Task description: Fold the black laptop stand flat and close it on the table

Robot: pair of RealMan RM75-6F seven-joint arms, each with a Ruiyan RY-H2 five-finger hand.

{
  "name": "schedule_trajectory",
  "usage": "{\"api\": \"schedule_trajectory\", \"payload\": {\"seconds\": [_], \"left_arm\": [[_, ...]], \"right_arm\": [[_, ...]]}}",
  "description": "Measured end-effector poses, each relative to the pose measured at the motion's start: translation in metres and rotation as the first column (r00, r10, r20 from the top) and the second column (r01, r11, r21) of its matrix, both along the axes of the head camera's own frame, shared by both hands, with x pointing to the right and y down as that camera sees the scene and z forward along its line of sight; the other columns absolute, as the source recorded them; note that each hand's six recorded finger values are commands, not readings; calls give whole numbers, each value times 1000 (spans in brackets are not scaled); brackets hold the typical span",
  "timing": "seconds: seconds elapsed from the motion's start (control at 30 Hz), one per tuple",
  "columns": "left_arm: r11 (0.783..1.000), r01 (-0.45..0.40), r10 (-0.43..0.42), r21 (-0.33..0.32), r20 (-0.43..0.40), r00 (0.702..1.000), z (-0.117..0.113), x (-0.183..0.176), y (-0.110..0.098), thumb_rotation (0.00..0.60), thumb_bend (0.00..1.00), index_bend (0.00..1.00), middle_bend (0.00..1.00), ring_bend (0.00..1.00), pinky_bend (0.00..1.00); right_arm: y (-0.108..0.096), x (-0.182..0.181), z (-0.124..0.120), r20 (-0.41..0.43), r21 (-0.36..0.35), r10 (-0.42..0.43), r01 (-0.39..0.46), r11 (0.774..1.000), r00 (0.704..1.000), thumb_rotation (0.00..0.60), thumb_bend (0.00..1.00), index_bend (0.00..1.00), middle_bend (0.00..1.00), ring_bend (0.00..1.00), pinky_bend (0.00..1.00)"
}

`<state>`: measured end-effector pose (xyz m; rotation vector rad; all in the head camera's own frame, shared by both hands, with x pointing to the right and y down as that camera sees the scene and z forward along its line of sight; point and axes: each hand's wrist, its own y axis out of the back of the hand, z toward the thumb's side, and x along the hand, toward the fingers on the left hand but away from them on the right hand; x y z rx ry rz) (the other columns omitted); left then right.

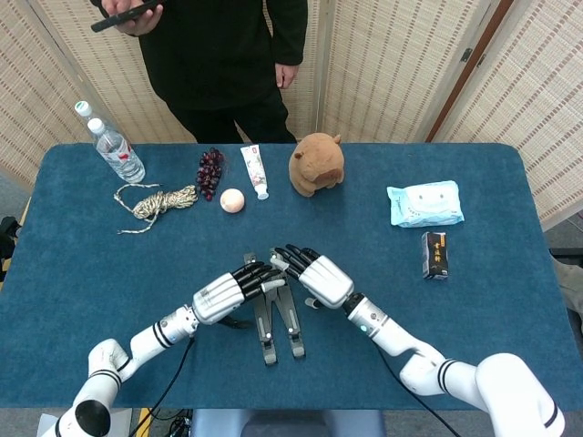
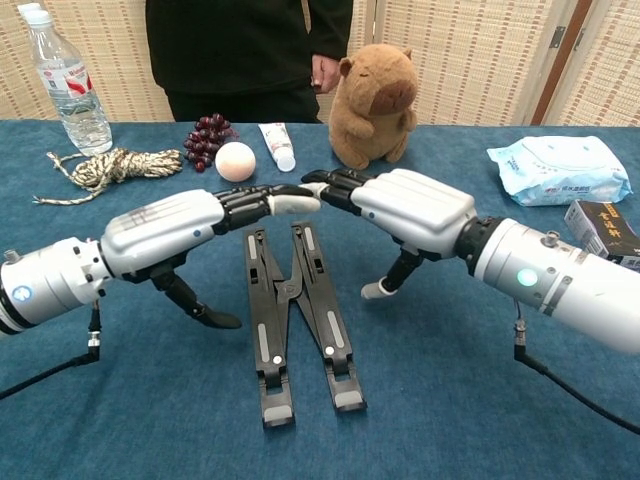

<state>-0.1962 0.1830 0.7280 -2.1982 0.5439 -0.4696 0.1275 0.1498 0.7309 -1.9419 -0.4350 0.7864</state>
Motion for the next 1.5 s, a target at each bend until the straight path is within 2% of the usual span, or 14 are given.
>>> {"api": "schedule_trajectory", "payload": {"seconds": [0.23,0.5,0.97,1.27,1.5], "left_arm": [[994,96,-98,42,28,995,-1,-18,-12,600,0,0,0,4,111],[982,168,-179,86,146,973,9,-45,-29,600,0,0,21,35,117],[973,198,-221,120,228,948,9,-65,-47,600,0,38,41,41,119],[962,248,-271,112,302,914,10,-79,-55,600,0,41,48,41,119],[936,345,-348,75,362,865,1,-91,-60,600,0,56,49,42,119]], "right_arm": [[0,14,-22,-24,-15,-18,18,1000,1000,600,0,0,0,0,228],[-5,24,-33,-62,-21,-62,61,998,996,600,0,0,0,0,228],[-12,37,-40,-39,-7,-60,60,998,997,600,0,0,0,0,228],[-12,38,-42,-34,-3,-60,60,998,998,600,0,0,0,0,228],[-14,37,-45,-31,6,-65,66,998,997,600,0,0,0,0,228]]}}
